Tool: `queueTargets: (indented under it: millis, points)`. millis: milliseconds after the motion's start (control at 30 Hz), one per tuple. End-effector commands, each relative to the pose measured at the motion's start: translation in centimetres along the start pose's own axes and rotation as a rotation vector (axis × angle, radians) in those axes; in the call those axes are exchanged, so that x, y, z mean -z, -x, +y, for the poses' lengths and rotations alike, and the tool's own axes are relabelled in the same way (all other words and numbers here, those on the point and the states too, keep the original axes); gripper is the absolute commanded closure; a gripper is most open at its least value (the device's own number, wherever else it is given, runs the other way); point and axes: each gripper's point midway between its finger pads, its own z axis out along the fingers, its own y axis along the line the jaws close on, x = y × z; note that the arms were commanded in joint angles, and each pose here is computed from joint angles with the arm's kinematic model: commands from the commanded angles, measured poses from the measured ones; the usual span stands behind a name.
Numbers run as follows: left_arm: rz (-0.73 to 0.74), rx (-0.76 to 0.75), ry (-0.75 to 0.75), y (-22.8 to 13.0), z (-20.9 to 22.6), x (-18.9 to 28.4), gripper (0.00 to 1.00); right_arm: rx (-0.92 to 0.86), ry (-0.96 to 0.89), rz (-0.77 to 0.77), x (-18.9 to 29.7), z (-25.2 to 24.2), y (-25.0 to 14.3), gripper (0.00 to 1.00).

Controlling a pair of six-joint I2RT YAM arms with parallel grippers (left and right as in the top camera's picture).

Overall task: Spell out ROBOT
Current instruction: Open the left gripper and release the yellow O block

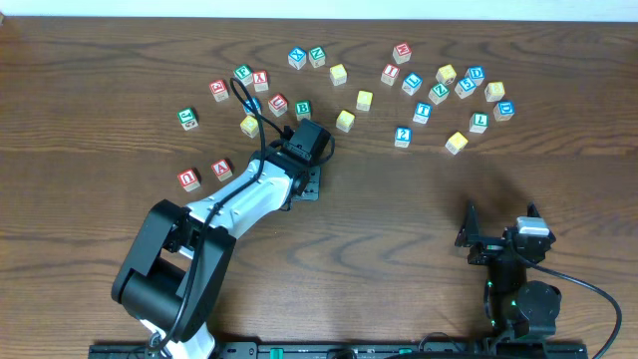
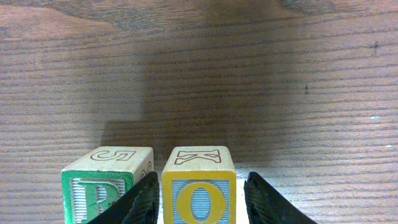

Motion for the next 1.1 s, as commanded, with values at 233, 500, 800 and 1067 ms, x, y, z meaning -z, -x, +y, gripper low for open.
queueTargets:
  millis: [233,500,800,1067]
  points:
    - [-0.023,-0.009,-0.010,1.0,-0.2,0.6,0.56,-0.006,0.002,-0.001,0.0,0.1,0.0,0.01]
    - [-0.024,-0.012,-0.010,1.0,-0.2,0.7,0.56,-0.006,0.002,-0.001,0.0,0.1,0.0,0.01]
    - [-0.051,-0.022,-0.021,2.4,-0.7,1.5,0.56,-0.006,0.002,-0.001,0.0,0.1,0.0,0.01]
    - [-0.089,-0.025,-0.018,3.5,-0.7,2.7,0.56,-0.006,0.002,-0.001,0.0,0.1,0.0,0.01]
